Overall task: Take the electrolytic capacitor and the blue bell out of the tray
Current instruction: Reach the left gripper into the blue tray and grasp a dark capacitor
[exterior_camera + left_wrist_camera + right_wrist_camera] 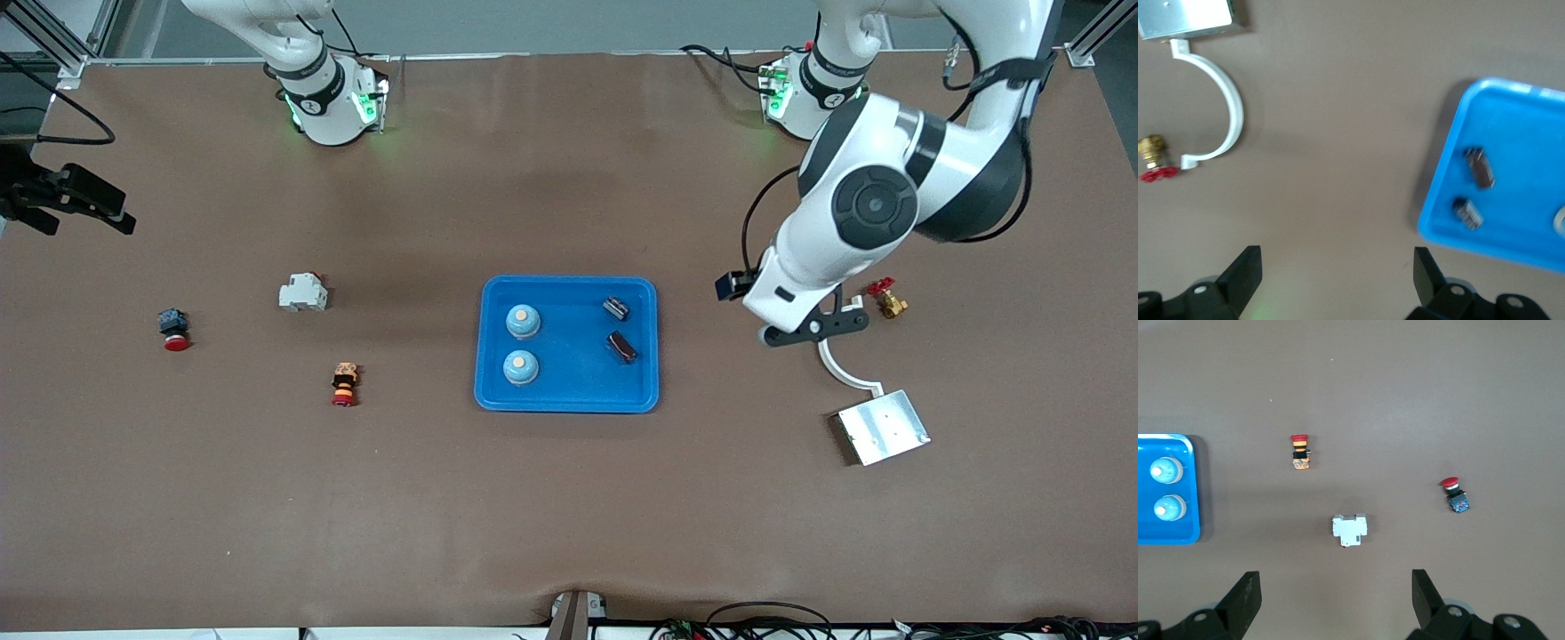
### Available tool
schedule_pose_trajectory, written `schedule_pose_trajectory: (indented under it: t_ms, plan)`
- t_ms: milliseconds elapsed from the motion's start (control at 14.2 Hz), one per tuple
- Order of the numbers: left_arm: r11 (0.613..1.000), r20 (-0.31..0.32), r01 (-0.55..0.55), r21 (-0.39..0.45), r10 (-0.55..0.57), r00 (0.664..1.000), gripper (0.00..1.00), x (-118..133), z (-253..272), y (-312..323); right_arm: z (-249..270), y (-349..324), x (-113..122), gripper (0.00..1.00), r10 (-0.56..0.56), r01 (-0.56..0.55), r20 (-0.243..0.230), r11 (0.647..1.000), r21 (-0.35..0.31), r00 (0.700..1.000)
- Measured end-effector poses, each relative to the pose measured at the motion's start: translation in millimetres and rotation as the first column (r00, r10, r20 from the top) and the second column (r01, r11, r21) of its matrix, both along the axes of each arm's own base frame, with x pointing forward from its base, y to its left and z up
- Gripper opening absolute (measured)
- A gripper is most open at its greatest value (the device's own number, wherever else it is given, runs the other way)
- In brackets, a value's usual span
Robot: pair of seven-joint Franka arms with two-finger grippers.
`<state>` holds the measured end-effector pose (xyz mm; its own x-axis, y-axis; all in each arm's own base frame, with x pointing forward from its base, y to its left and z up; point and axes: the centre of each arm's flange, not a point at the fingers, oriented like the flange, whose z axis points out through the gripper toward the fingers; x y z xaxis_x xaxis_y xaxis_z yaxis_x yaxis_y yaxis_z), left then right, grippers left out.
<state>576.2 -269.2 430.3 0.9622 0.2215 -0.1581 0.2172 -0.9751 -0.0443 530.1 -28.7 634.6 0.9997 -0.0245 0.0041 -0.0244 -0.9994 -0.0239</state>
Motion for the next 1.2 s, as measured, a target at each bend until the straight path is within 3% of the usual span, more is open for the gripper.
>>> schedule_pose_trajectory:
  t_ms: [423,706,1199]
  plan:
    - [0.997,0.048,-0.059,-0.04,0.061,0.997,1.0,-6,-50,-69,0,-1,-1,1.0,0.0,-0.001,-0.009,1.0,-0.01,1.0]
    - [0.996,0.046,-0.085,-0.015,0.085,0.995,1.0,-12,-85,-92,0,-1,-1,1.0,0.0,-0.001,-0.007,1.0,-0.01,1.0]
    - [0.973,0.094,-0.209,-0.102,0.219,0.971,1.0,-5,-156,-130,4,-1,0,1.0,0.0,0.0,0.011,1.0,-0.01,1.0]
